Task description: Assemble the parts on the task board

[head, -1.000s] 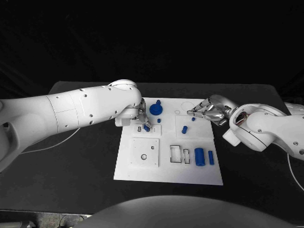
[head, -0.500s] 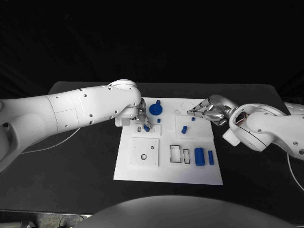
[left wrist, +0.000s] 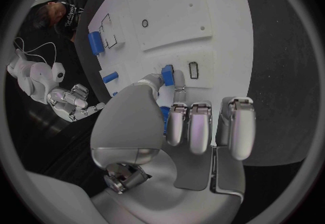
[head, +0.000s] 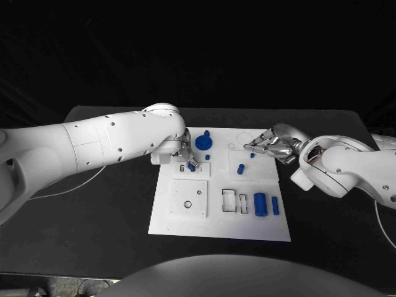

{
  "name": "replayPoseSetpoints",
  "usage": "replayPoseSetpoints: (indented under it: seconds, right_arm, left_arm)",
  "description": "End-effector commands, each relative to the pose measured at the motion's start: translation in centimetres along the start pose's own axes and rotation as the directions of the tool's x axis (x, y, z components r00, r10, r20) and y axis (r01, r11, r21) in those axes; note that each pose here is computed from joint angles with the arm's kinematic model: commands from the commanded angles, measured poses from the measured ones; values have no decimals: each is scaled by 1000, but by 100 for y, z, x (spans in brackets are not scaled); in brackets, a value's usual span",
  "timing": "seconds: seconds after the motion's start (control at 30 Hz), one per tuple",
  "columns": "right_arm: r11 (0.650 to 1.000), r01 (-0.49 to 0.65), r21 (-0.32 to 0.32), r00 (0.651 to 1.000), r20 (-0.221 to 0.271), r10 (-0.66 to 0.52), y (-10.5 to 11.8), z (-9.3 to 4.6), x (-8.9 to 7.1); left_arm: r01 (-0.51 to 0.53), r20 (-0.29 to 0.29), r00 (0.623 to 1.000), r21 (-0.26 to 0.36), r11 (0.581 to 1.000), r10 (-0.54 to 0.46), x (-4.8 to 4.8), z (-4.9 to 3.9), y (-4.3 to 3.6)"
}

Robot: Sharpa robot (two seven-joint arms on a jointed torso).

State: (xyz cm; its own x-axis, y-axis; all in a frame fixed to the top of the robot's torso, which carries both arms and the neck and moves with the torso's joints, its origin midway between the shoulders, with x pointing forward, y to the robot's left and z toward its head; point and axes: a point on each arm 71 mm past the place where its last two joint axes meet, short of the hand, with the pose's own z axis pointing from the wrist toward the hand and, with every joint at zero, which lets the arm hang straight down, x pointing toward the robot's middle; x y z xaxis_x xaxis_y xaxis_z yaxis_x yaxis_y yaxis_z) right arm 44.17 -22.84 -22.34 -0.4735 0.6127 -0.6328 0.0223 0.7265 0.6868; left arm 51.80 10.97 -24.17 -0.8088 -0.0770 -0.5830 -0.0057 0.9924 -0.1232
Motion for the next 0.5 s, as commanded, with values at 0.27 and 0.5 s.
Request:
replayPoseSetpoints:
  seconds: [0.27,0.5]
  right_arm:
    - [1000,10,-5,1000,-4,-10,8,2,11]
    - [1000,10,-5,1000,-3,-10,6,1,9]
  left_arm:
    - [-8,-20,1000,-72,997,7,12,-1,36]
    - [-2,-10,1000,-71,997,1,3,1,36]
